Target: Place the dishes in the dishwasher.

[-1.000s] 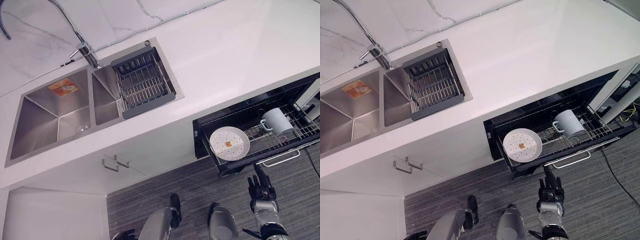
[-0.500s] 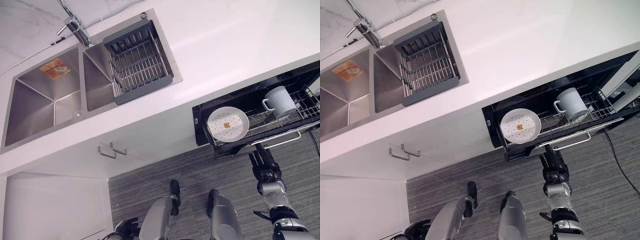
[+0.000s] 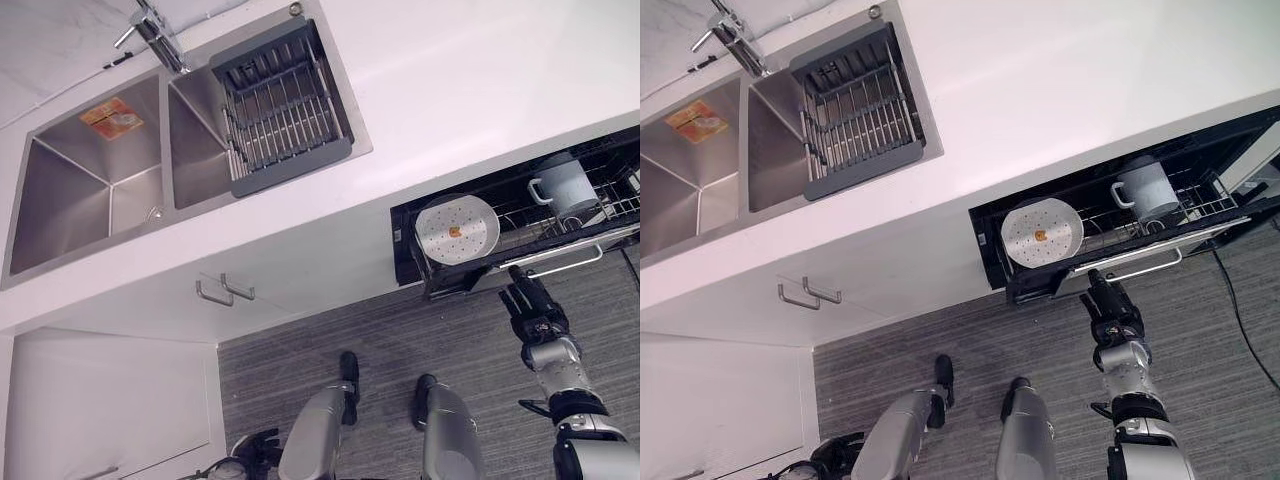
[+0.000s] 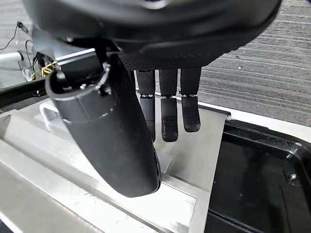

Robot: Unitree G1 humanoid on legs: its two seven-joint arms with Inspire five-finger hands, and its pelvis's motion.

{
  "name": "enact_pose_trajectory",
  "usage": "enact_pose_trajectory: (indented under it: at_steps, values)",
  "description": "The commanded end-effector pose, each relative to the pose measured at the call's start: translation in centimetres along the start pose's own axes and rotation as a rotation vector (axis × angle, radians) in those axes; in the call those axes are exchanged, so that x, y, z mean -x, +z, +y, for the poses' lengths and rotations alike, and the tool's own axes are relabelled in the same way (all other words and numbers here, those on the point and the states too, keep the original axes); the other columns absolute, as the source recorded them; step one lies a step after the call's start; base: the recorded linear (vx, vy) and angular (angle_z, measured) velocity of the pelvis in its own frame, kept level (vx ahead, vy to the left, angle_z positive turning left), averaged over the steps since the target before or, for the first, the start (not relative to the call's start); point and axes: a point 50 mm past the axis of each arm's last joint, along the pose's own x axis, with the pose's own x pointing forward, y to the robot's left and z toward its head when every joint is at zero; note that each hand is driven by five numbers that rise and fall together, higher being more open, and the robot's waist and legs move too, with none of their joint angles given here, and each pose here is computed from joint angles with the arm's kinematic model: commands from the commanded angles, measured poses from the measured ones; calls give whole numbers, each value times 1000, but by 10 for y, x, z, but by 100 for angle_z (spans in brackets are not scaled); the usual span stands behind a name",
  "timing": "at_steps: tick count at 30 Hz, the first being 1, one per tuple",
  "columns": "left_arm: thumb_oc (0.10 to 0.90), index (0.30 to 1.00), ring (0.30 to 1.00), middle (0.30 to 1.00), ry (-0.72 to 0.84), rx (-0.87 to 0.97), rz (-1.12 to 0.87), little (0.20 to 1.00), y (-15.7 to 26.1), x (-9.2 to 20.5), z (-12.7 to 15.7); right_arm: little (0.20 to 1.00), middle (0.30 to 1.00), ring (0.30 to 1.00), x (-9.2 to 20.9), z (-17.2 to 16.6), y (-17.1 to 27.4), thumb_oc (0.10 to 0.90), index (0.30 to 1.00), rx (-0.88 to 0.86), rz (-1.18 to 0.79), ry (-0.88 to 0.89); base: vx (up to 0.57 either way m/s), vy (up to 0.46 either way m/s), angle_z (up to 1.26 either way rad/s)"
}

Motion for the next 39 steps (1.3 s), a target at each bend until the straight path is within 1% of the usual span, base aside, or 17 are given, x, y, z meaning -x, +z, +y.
enact_pose_trajectory:
  at_steps: [1, 2, 3, 7, 9, 15, 23, 24, 39]
  values:
    - [800, 900, 900, 900, 86, -89, 27, 900, -9, 7, 36, 300, 300, 300, 7, 118, 102, 400, 300, 52, -345, 362, 18, 6, 15]
    - [800, 900, 900, 900, 86, -89, 27, 900, -8, 7, 36, 300, 300, 300, 7, 118, 102, 400, 300, 54, -346, 364, 5, 10, 8]
    - [800, 900, 900, 900, 89, -90, 22, 900, -6, 7, 38, 300, 300, 300, 10, 131, 110, 400, 300, 70, -368, 388, 0, 0, 0]
    - [800, 900, 900, 900, 96, -92, 20, 900, -3, 8, 42, 300, 300, 300, 15, 149, 120, 400, 300, 102, -393, 412, -3, 4, 3]
    - [800, 900, 900, 900, 98, -102, 3, 900, 0, 9, 45, 300, 300, 300, 20, 166, 132, 400, 300, 183, -432, 426, -26, 31, 16]
    - [800, 900, 900, 900, 116, -115, -14, 900, 4, 10, 52, 300, 300, 300, 30, 192, 151, 400, 300, 198, -481, 464, -1, 10, 7]
    - [800, 900, 900, 900, 118, -128, -18, 900, 5, 11, 57, 300, 300, 300, 45, 220, 163, 400, 300, 224, -539, 541, 0, 24, 7]
    - [800, 900, 900, 900, 120, -129, -23, 900, 6, 11, 58, 300, 300, 300, 49, 228, 167, 400, 300, 226, -558, 554, 10, 40, 5]
    - [800, 900, 900, 900, 140, -136, -33, 900, 9, 13, 69, 300, 300, 300, 78, 259, 192, 400, 300, 176, -666, 648, 8, 9, 5]
